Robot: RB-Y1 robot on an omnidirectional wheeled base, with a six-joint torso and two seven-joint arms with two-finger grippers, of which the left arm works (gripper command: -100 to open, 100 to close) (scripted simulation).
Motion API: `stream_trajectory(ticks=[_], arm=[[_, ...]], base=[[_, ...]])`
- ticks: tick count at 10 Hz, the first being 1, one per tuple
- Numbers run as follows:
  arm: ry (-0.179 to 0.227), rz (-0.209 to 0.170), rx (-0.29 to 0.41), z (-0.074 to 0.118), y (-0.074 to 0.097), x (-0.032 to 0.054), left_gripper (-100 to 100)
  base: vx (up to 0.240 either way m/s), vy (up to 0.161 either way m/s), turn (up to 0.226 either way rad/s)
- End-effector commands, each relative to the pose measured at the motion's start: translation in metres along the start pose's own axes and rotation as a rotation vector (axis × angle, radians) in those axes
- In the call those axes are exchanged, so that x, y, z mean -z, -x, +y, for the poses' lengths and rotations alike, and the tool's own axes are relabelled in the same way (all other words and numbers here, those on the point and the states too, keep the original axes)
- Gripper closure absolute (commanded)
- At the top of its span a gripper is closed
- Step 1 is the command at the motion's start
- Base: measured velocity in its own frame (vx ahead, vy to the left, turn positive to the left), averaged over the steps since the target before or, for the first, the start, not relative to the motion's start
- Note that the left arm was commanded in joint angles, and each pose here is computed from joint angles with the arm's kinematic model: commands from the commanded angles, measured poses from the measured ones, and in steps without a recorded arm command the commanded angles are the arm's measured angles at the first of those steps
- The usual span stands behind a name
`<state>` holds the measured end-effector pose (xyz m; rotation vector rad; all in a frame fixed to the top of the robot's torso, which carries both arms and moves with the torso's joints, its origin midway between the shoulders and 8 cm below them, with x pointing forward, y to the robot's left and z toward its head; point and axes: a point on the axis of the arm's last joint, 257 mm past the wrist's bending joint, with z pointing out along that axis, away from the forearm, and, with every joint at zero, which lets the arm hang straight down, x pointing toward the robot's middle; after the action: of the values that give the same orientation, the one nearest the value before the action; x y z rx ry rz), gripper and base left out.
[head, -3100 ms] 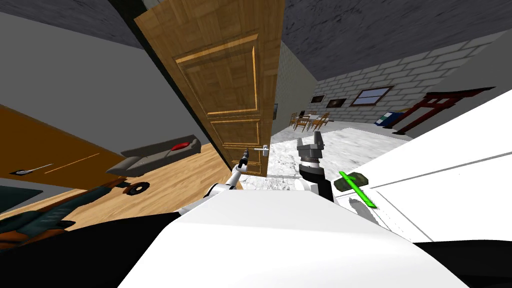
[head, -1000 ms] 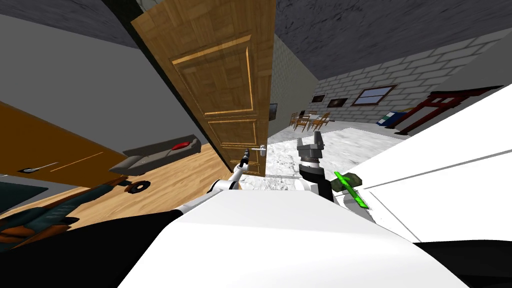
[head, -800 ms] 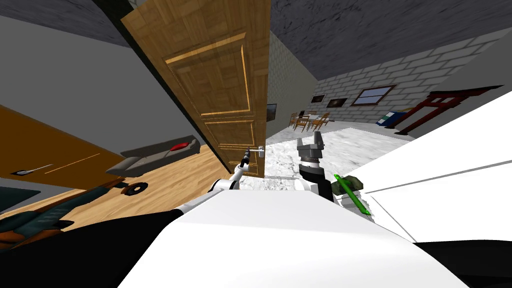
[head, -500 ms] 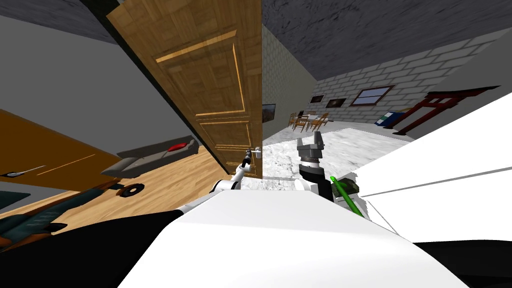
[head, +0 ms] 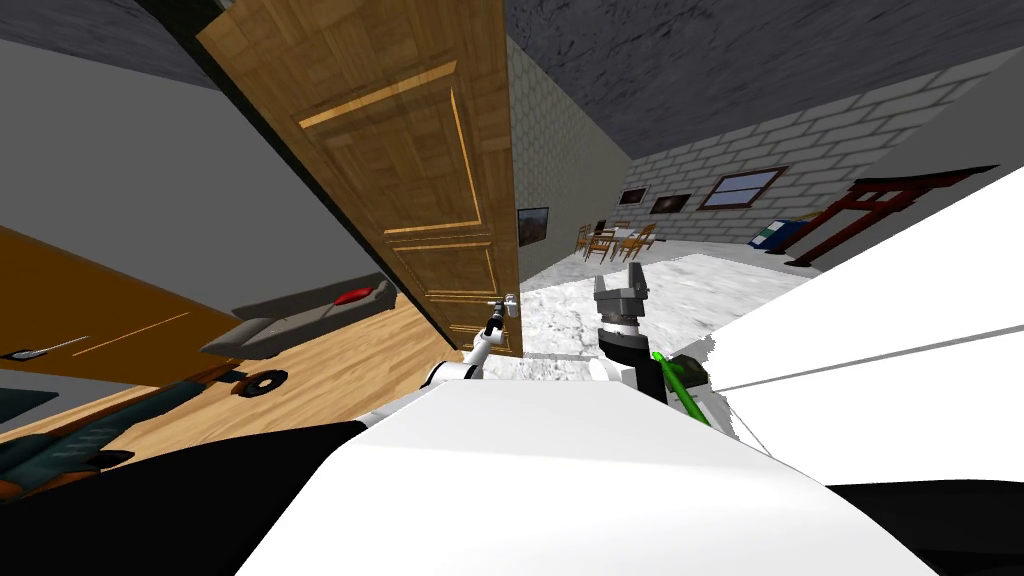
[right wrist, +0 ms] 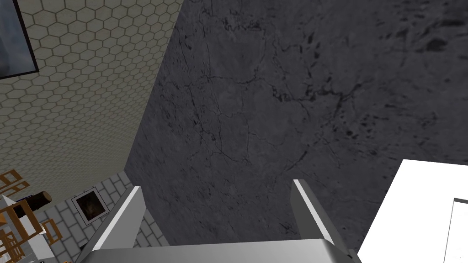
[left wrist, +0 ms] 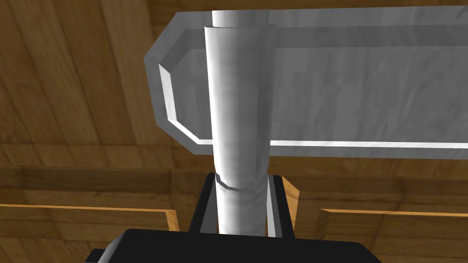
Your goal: Push the door open
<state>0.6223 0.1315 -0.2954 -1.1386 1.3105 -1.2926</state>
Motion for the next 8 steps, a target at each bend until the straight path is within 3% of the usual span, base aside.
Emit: stream_trajectory(ticks=[1,8], arm=[[-0.009,-0.003,-0.009,-0.004,0.004,-0.0014,100],[-0.006,-0.025,-0.027,-0.002,0.02,-0.002,100]], base=[[-0.001,0.011,-0.01],[0.045,0.022,0.001]])
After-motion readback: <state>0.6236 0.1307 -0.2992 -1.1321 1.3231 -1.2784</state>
